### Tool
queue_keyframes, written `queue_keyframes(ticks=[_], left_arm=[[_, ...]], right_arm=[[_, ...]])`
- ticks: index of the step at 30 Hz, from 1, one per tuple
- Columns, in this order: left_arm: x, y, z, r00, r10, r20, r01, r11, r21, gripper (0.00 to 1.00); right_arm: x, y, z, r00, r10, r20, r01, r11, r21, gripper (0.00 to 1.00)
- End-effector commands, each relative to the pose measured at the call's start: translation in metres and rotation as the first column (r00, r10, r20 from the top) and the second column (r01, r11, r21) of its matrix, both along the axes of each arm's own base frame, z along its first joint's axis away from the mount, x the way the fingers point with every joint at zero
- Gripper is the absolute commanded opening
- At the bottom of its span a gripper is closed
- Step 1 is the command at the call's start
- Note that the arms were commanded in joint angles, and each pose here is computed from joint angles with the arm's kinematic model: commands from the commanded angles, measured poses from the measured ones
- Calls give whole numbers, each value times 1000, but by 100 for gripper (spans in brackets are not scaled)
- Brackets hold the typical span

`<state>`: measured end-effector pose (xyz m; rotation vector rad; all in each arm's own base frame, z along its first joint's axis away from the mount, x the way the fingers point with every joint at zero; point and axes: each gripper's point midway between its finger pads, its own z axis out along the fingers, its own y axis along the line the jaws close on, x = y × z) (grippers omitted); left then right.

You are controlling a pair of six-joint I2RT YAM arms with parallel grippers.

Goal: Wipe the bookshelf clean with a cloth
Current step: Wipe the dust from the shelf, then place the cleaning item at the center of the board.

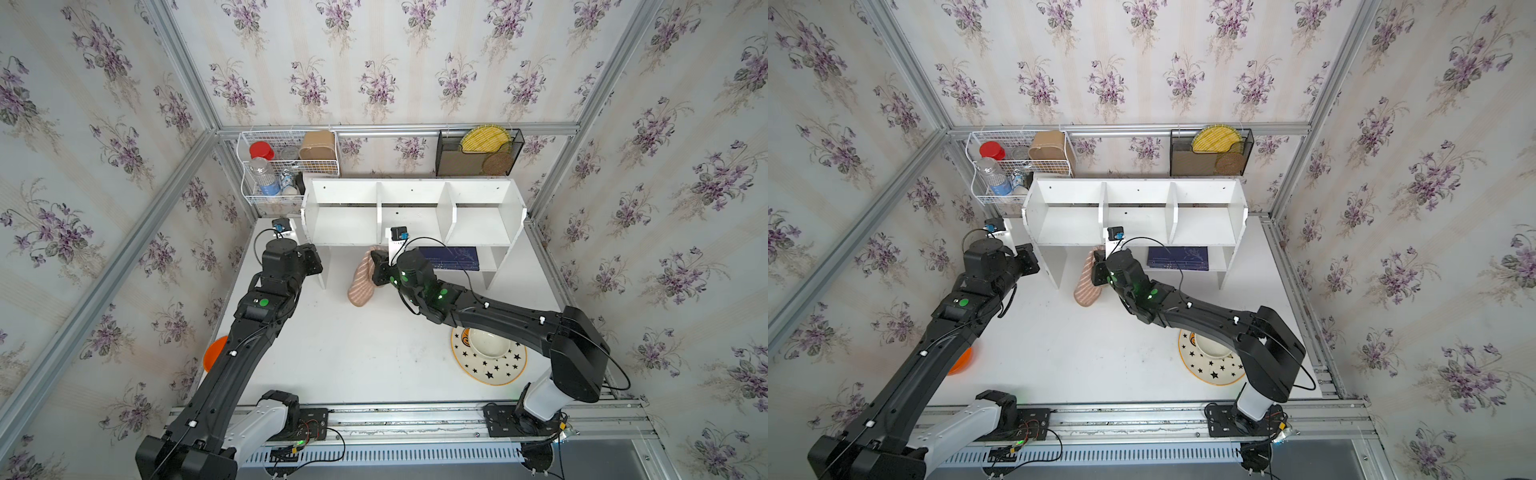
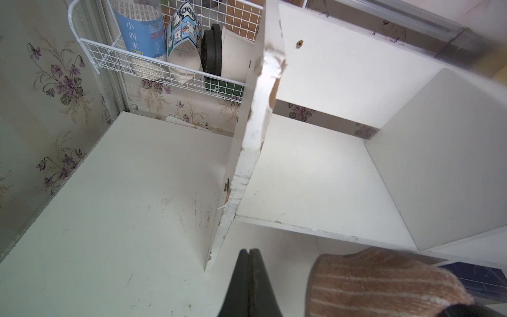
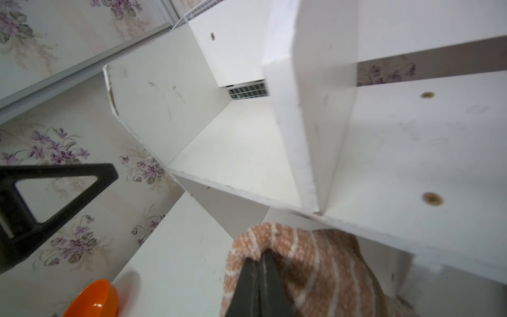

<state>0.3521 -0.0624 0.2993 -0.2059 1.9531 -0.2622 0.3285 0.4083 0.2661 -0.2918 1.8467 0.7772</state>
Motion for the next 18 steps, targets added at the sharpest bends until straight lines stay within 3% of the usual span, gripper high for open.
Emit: queue_keyframes(ticks=[1,3,8,12,14,18], left_arm=[[-1,5,8,999,29,17,-29,1000,-1,0],[-4,9,9,999,48,12,-47,999,-3,5],[-18,18,6,994,104,-25,-105,994,-39,47],[-36,28,-6,984,154,-94,-160,985,-57,54],[-48,31,-13,978,168,-124,-177,982,-62,68],[-69,18,-27,980,94,-174,-113,989,-99,68]], right_arm=[[-17,15,1,997,83,-1,-83,996,29,0],[-35,19,-8,992,128,-12,-127,991,36,0],[-62,18,-53,975,193,-110,-187,981,61,0],[-72,13,-109,956,192,-223,-190,981,27,2],[-75,10,-122,948,190,-255,-194,981,8,20],[-76,-13,-114,963,131,-236,-139,990,-17,61]])
